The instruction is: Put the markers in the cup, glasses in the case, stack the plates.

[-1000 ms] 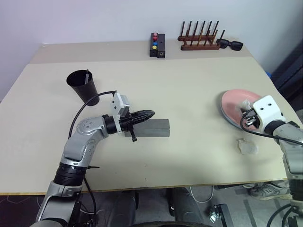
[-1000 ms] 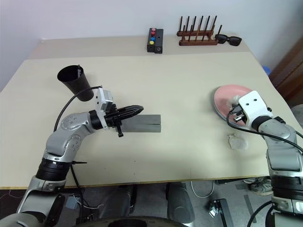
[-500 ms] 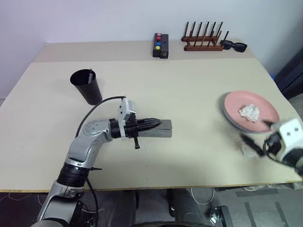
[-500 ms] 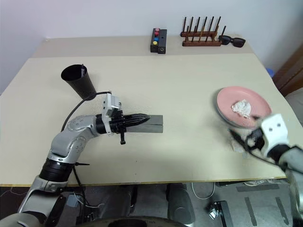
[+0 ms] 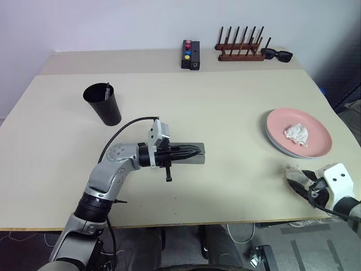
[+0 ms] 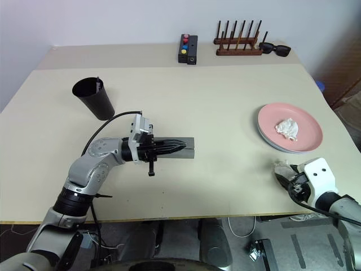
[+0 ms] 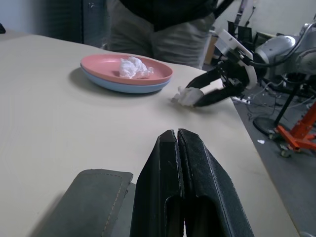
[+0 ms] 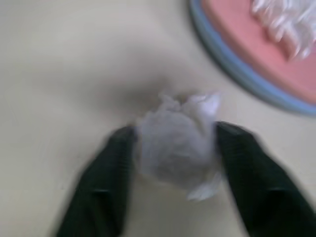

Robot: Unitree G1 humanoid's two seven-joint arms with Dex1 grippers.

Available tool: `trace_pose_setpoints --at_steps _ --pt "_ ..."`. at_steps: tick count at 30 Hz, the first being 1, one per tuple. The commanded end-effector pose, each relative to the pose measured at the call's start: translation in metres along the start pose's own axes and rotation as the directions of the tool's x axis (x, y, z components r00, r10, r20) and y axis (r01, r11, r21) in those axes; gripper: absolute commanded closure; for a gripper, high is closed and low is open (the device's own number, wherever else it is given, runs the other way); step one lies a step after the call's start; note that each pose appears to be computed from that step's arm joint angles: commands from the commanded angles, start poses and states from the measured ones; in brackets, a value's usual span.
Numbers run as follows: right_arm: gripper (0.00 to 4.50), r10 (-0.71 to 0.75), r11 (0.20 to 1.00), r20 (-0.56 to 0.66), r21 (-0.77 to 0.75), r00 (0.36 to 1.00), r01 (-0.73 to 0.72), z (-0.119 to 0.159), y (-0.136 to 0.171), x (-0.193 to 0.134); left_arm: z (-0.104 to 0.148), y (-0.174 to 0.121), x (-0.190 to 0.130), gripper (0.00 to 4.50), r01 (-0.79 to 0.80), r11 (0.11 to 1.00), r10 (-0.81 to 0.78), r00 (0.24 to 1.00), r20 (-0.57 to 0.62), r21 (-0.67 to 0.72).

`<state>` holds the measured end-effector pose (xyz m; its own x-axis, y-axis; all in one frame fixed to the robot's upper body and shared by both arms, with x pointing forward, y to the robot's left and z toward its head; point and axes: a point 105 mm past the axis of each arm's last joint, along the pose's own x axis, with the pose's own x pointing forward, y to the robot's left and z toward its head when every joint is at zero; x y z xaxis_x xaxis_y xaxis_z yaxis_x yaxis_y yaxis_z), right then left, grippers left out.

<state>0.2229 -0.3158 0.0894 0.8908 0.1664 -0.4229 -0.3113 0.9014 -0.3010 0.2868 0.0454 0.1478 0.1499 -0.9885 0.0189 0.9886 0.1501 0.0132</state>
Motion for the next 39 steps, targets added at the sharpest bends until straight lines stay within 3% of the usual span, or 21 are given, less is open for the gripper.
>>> trace_pose_setpoints --at_steps 1,2,6,10,14,17,20,25,29,34,39 --pt "3.9 0.0 0.999 0.024 -0.039 1.0 0.001 0.008 -0.003 0.001 0.007 0.001 -0.003 4.5 -0.018 0.999 0.018 1.0 0.016 0.03" --pt "4.42 0.014 0.999 0.051 -0.042 0.999 -0.012 0.014 -0.001 0.001 0.007 0.001 -0.004 4.5 -0.022 0.999 0.021 1.0 0.016 0.029" --pt "4.47 0.038 0.998 0.212 -0.047 0.977 -0.029 0.054 0.002 0.005 0.007 0.003 -0.005 4.5 -0.041 0.999 0.04 0.999 0.016 0.034" --pt "4.47 -0.059 0.995 0.348 -0.051 0.936 0.082 0.095 -0.017 0.018 0.008 0.007 -0.007 4.5 -0.065 0.997 0.064 0.998 0.02 0.043" --pt "4.47 -0.241 0.965 0.289 -0.034 0.927 0.261 0.09 -0.048 0.044 0.008 0.01 -0.011 4.5 -0.102 0.994 0.101 0.995 0.02 0.05" --pt "4.47 -0.268 0.96 0.277 -0.006 0.923 0.281 0.087 -0.054 0.057 0.008 0.013 -0.017 4.5 -0.134 0.989 0.133 0.991 0.018 0.057" --pt "3.48 -0.243 0.968 0.296 0.018 0.924 0.249 0.091 -0.051 0.064 0.008 0.016 -0.025 4.5 -0.177 0.982 0.176 0.984 0.016 0.064" --pt "1.04 -0.257 0.962 0.343 0.006 0.904 0.272 0.104 -0.059 0.068 0.01 0.029 -0.044 4.5 -0.286 0.954 0.286 0.958 0.021 0.086" --pt "1.04 -0.17 0.982 0.429 -0.001 0.887 0.189 0.123 -0.046 0.072 0.011 0.04 -0.066 4.5 -0.394 0.912 0.394 0.919 0.022 0.112" --pt "1.04 0.059 0.998 0.503 -0.035 0.862 -0.049 0.14 -0.009 0.077 0.01 0.053 -0.108 4.5 -0.594 0.796 0.594 0.803 0.033 0.115" --pt "1.04 0.257 0.964 0.512 -0.074 0.82 -0.256 0.146 0.021 0.082 0.005 0.04 -0.163 4.5 -0.738 0.661 0.744 0.668 0.004 0.134"
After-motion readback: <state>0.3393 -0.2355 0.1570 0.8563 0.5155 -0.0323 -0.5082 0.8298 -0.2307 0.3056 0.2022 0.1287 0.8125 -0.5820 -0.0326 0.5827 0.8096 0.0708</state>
